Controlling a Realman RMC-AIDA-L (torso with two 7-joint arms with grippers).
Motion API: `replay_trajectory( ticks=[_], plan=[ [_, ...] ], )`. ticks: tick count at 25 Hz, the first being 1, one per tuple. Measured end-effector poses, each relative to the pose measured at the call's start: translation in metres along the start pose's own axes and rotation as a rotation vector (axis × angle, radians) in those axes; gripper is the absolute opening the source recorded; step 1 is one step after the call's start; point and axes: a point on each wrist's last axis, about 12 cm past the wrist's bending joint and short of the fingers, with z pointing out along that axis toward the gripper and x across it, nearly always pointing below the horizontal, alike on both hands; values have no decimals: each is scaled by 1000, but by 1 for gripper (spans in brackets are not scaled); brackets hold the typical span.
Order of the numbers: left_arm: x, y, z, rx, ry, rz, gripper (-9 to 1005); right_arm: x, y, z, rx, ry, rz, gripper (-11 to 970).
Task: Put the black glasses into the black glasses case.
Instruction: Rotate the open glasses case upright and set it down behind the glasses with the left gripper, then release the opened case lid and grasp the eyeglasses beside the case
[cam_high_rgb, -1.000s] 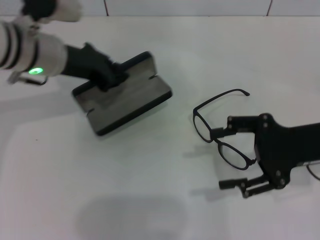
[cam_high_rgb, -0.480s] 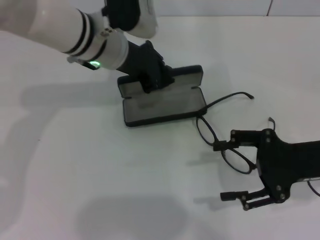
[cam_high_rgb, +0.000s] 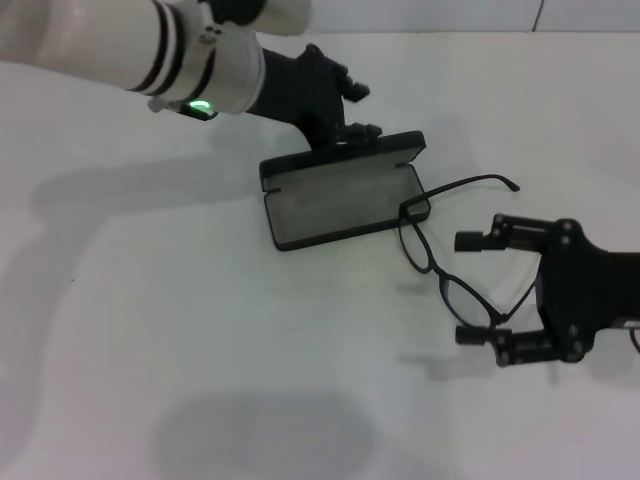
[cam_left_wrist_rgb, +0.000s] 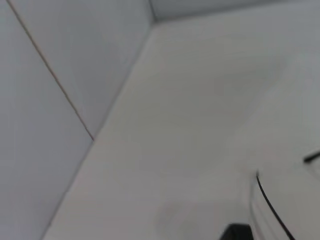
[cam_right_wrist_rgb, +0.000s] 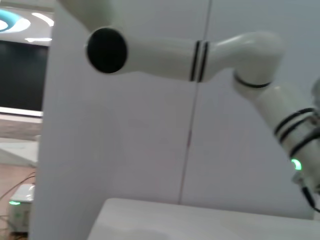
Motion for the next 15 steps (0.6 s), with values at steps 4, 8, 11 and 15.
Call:
replay_trajectory(
  ticks=[4, 8, 11, 15],
  plan=[
    [6, -1, -9, -36, -143, -92, 403, -3, -9, -3, 48, 3, 46, 795],
    [21, -9, -27, -73, -353, -245, 529, -14, -27, -8, 104, 32, 134, 795],
    [40, -21, -33, -94, -417, -314, 651, -24, -43, -6, 114, 148, 240, 794],
    [58, -37, -32, -77, -474, -368, 743, -50, -60, 16, 130, 378, 372, 794]
  ],
)
